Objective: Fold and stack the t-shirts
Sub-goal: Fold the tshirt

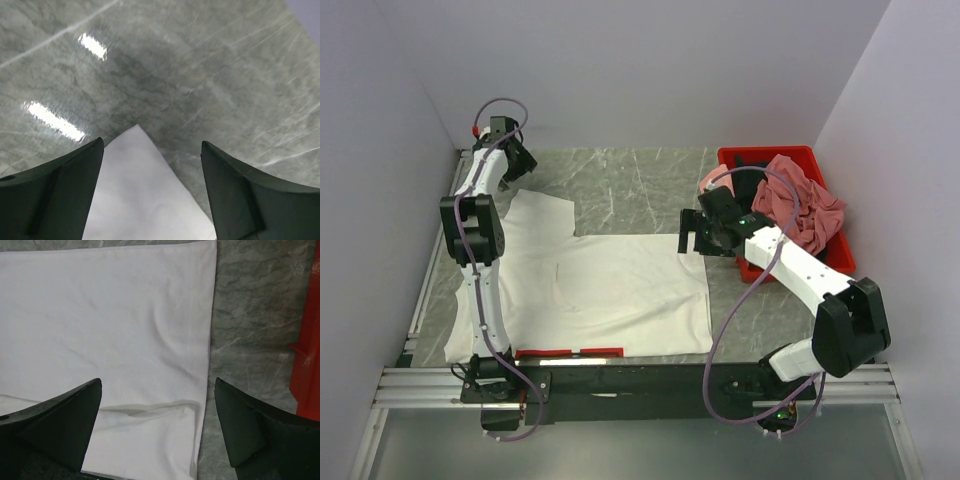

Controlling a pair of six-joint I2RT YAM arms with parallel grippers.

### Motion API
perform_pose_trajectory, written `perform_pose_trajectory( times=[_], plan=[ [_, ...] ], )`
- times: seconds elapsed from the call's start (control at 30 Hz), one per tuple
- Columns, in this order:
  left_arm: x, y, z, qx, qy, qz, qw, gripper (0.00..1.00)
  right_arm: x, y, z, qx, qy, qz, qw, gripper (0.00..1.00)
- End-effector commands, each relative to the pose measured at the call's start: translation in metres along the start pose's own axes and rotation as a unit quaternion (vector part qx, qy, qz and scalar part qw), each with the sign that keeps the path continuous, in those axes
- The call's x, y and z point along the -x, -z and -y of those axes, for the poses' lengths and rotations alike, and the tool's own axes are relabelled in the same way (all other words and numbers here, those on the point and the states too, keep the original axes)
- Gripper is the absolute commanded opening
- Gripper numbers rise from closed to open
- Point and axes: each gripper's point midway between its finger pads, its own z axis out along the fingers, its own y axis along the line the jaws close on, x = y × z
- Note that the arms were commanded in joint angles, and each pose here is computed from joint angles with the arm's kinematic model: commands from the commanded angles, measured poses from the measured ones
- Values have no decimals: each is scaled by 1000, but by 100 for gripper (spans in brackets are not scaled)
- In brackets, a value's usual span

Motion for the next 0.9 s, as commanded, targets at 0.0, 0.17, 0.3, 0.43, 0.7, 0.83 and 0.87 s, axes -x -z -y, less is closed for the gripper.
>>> perform_pose_trajectory(
  times=[0.0,0.17,0.3,0.43,0.7,0.83,0.87],
  plan=[
    [9,17,11,-18,-8,10,1000,83,9,-2,-5,16,10,10,1000,100],
    [-10,-6,7,1,-14,-15,1000,71,8,-4,-2,14,9,9,1000,100],
    [-20,-15,9,3,-16,-19,1000,62,5,-6,2,9,10,7,1000,100],
    [-26,-23,11,23,-30,-4,999,56,3,-7,3,8,10,5,1000,100],
    [-36,-29,-17,92,-38,-5,995,50,3,-8,7,3,8,5,1000,100],
    [-45,-29,-27,113,-48,-21,992,47,2,-9,8,2,7,4,1000,99],
    [-46,-29,-28,113,-51,-24,992,47,2,-9,8,3,7,4,1000,99]
  ],
)
